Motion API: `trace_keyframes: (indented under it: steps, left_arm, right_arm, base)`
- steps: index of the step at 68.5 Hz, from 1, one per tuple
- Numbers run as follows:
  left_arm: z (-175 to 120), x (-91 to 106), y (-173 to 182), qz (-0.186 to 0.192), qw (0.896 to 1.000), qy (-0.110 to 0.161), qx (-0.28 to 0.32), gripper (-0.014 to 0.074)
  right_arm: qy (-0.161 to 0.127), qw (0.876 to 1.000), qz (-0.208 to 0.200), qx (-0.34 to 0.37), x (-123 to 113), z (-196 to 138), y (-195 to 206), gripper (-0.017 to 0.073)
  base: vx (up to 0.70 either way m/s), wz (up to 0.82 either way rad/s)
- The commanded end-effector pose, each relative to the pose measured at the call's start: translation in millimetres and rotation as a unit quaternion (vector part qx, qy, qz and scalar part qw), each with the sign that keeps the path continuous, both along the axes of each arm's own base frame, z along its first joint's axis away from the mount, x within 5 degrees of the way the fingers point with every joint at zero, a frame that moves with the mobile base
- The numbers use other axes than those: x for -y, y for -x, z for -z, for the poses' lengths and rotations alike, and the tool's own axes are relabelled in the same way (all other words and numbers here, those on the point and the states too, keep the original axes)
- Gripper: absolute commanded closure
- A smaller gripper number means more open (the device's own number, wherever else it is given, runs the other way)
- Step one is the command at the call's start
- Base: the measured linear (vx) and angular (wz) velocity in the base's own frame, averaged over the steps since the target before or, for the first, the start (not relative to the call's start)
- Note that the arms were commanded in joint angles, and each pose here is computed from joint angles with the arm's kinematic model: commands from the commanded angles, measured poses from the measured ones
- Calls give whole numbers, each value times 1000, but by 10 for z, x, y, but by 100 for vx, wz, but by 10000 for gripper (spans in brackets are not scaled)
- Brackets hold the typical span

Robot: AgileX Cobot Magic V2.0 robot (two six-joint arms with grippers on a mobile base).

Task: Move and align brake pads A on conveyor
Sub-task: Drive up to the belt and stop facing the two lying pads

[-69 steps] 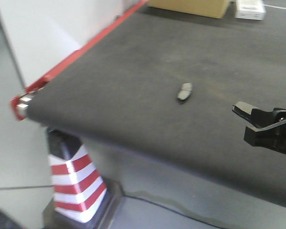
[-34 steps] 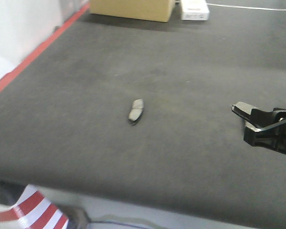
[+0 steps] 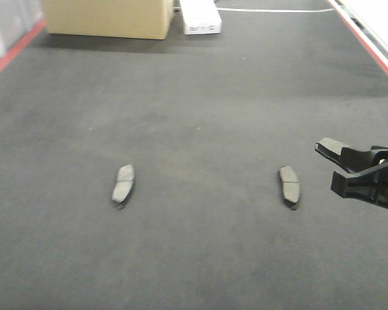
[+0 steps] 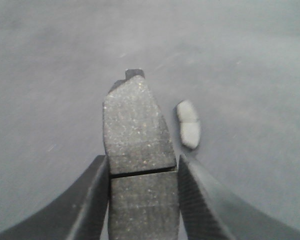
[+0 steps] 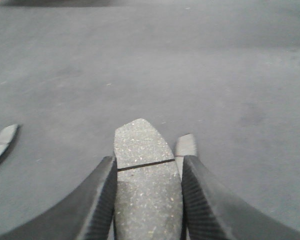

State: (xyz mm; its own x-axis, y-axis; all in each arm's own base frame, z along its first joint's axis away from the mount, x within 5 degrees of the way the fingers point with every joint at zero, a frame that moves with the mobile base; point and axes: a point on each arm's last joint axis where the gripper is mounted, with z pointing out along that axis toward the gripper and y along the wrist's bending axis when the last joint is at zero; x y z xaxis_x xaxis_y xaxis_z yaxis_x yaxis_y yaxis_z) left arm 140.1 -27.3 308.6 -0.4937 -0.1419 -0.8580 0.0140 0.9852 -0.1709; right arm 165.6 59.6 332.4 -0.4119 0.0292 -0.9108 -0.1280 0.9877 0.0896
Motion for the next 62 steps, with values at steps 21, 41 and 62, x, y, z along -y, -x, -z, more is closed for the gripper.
trace_keyframes:
  steps: [21, 41, 62]
  left_arm:
    - [-162, 33, -21, 16, 998, 11, 54, 475]
    - [-162, 33, -21, 16, 998, 11, 54, 475]
    - [-162, 33, -21, 16, 998, 11, 54, 475]
  right_arm:
    - [-5, 998, -22, 51, -21, -175, 4, 510]
    - [-5, 998, -22, 51, -21, -175, 4, 510]
    - [-5, 998, -22, 51, -21, -175, 4, 510]
  base:
    - [10, -13]
    - [1, -1]
    - [0, 0]
